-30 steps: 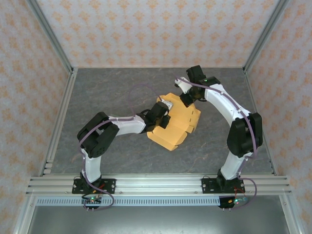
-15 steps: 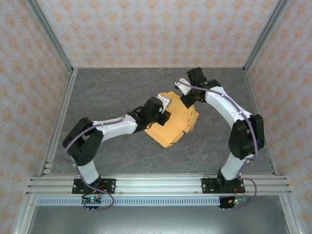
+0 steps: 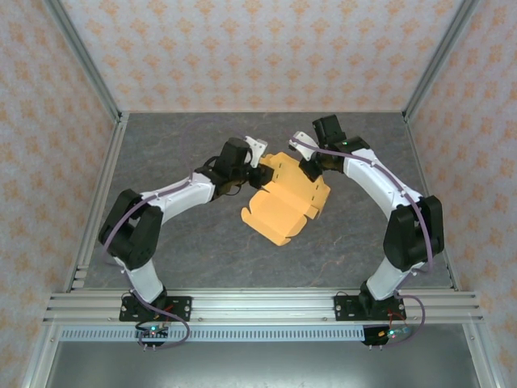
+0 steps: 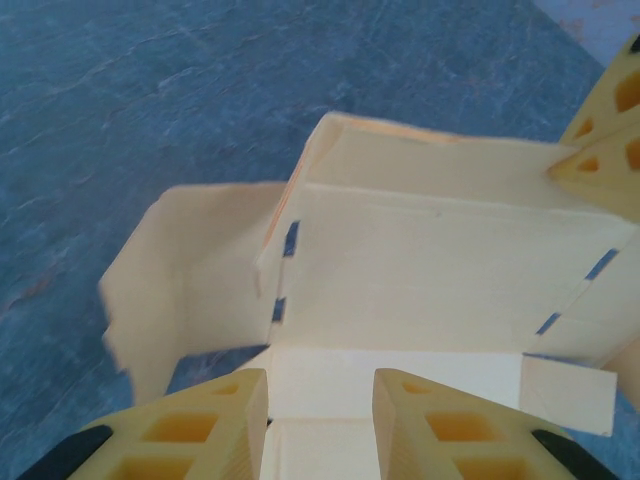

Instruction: Fold the paper box

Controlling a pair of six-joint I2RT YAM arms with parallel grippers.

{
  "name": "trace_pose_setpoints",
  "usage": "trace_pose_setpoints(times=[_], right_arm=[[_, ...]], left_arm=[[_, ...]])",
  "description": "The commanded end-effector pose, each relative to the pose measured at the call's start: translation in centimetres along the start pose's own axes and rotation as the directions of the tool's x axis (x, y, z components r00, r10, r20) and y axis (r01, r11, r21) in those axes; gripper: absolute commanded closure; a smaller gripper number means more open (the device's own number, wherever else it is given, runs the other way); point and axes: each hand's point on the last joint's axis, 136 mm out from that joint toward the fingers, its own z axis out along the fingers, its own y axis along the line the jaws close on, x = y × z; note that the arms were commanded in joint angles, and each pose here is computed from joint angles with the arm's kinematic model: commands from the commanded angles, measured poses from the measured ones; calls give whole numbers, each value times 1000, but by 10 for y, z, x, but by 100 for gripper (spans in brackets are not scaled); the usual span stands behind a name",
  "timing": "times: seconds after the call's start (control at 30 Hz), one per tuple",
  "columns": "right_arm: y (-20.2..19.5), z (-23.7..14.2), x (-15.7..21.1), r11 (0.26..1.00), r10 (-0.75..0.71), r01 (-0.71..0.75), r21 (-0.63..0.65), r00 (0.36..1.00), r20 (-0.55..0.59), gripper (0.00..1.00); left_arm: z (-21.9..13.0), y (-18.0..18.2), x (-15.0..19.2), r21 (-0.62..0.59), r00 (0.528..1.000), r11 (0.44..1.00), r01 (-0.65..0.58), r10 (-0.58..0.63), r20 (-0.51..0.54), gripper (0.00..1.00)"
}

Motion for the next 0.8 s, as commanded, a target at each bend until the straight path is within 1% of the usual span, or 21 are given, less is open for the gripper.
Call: trace_pose_setpoints(times=[0.0,0.1,0.3,0.4,0.47,0.57,0.7,0.77], right_arm=[[1,-8,-6,1000,-26,26,6,999,30,100],[1,-8,-8,1000,-28,28,8,999,34,100],[-1,-7,-8,1000,-23,23,8,999,29,100],[0,-7,-8,1000,-21,21,6,999,31,100],[0,-7,-8,1000,-19,18,3,999,30,100],[0,-7,-8,1000,-18,18,4,999,31,100],[1,-9,-11,1000,-14,14,1,999,40,100],[1,-10,-13,1000,-7,7,2,999,51,100]], left_arm=[[2,2,-6,65,999,998,26,-24,-33,66],[5,9,-11,90,998,994,53,-50,-39,64],[13,6,-19,149,998,988,44,-35,-57,61],[15,7,-25,140,998,990,33,-25,-59,61],[24,16,-17,105,996,994,37,-28,-88,61],[27,23,-19,68,996,997,32,-26,-86,60],[33,23,-21,73,996,997,24,-18,-84,61],[33,19,-25,91,997,995,32,-26,-68,65]])
